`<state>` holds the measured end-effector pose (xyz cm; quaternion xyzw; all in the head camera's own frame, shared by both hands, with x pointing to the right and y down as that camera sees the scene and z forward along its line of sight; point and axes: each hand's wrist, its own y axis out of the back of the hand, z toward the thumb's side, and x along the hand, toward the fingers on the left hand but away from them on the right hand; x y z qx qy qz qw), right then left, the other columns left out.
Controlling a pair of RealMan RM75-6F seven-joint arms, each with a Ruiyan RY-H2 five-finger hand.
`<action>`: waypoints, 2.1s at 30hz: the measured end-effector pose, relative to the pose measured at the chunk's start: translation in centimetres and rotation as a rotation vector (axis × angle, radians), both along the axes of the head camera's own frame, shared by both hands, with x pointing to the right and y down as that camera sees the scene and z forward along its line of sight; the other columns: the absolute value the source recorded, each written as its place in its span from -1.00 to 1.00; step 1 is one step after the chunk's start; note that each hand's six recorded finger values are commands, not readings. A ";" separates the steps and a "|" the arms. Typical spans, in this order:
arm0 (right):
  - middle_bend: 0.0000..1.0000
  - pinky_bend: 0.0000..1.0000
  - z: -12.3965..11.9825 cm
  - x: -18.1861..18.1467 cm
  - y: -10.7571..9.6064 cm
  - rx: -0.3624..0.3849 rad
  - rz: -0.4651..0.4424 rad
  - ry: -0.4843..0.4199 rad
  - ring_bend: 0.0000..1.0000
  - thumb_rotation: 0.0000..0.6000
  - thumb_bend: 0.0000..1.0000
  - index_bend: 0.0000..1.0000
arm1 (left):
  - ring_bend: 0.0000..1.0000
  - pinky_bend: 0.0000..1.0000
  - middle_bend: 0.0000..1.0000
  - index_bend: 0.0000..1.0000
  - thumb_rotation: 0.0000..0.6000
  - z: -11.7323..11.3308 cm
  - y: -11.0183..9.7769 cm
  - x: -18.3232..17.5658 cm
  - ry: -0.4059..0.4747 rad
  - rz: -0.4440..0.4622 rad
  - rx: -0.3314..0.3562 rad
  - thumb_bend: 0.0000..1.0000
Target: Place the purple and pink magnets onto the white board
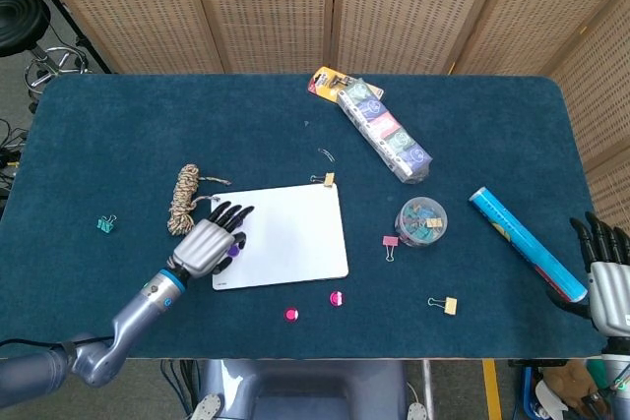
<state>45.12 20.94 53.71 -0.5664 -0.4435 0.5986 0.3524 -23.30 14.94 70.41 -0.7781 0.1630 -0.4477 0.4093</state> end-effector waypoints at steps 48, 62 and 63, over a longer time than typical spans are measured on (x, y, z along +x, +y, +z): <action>-1.00 -1.00 0.5 -0.3 0.2 -0.018 -0.008 0.001 -1.00 1.00 -1.00 -1.00 | -1.00 -1.00 -1.00 -0.40 1.00 -3.0 5.7 4.3 0.150 0.148 -0.117 -0.27; -1.00 -1.00 0.2 0.1 0.0 -0.010 0.003 -0.001 -1.00 1.00 -1.00 -1.00 | -1.00 -1.00 -1.00 -0.37 1.00 -3.2 8.6 8.0 0.141 0.277 -0.116 -0.27; -1.00 -1.00 0.2 0.1 0.0 -0.010 0.003 -0.002 -1.00 1.00 -1.00 -1.00 | -1.00 -1.00 -1.00 -0.37 1.00 -3.1 8.7 8.2 0.140 0.285 -0.117 -0.27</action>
